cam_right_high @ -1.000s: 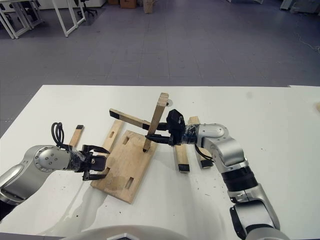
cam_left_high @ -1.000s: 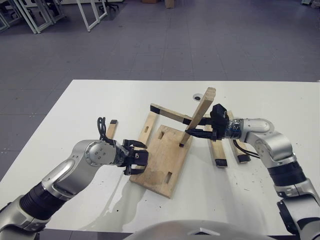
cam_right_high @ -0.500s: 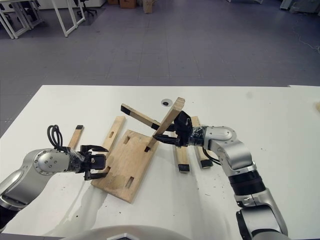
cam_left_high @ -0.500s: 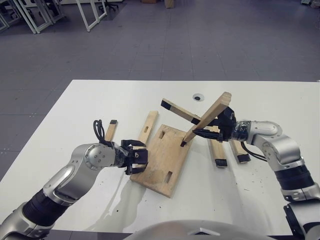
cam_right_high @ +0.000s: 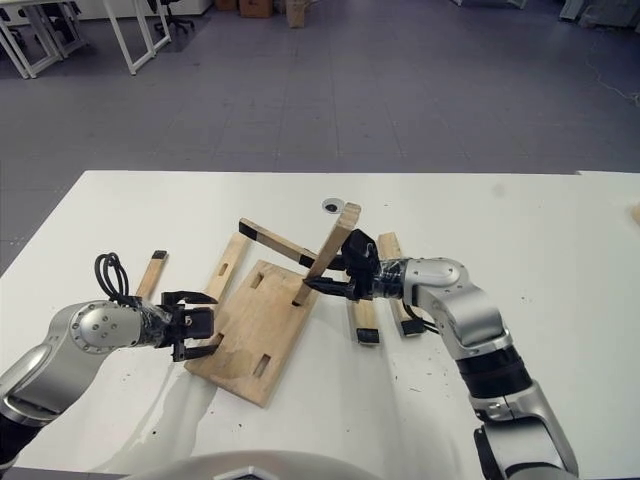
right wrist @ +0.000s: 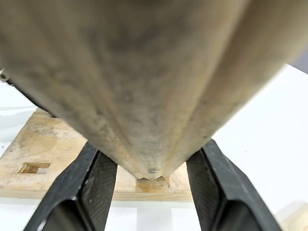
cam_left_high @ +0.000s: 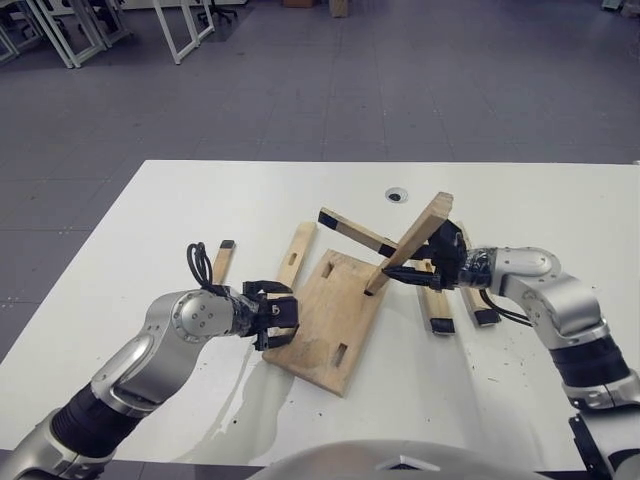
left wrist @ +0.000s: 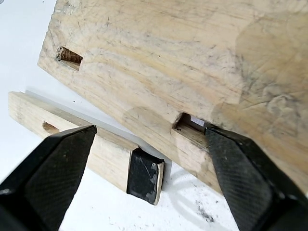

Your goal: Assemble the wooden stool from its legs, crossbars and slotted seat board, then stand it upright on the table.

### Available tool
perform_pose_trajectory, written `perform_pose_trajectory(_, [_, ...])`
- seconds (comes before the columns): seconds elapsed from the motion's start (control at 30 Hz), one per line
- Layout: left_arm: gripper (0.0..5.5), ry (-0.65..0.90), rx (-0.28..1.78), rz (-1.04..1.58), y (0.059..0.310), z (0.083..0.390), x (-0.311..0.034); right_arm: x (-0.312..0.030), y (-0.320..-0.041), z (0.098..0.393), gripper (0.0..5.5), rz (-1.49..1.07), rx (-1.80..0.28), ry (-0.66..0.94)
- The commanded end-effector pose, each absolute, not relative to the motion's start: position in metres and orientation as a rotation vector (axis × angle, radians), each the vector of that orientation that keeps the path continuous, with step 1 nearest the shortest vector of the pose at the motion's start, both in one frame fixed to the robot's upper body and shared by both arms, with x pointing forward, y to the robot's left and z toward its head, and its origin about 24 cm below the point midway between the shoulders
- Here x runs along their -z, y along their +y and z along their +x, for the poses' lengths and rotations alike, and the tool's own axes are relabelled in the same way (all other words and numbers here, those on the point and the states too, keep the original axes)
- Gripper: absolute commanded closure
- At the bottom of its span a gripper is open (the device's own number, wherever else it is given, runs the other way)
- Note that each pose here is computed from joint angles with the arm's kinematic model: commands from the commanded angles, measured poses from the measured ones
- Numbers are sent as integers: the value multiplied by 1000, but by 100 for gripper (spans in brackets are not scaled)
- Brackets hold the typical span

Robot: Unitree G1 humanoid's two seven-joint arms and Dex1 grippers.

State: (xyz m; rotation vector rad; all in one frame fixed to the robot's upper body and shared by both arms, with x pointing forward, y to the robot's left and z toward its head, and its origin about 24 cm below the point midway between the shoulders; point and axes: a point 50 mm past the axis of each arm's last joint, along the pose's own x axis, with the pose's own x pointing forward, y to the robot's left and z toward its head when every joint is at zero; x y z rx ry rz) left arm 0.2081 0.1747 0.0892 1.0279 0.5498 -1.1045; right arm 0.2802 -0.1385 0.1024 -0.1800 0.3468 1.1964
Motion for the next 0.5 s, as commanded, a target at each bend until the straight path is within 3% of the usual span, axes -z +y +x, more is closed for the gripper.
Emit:
perform_pose_trajectory(0.03, [132, 535, 1134, 971, 161, 204, -88, -30, -171, 278, 346, -360, -983, 790])
perform_pose_trajectory(0.23, [132, 465, 1130, 899, 139, 205, -98, -12, -169, 273, 346, -630, -1104, 911])
perform_pose_trajectory(0.4, [132, 448, 1127, 865, 128, 206, -101, -2, -169, 260, 346, -307, -1166, 1012])
perform_pose_trajectory(0.5, [132, 450, 1122, 859, 126, 207, -101, -2, -178, 269, 346, -112, -1113, 1034])
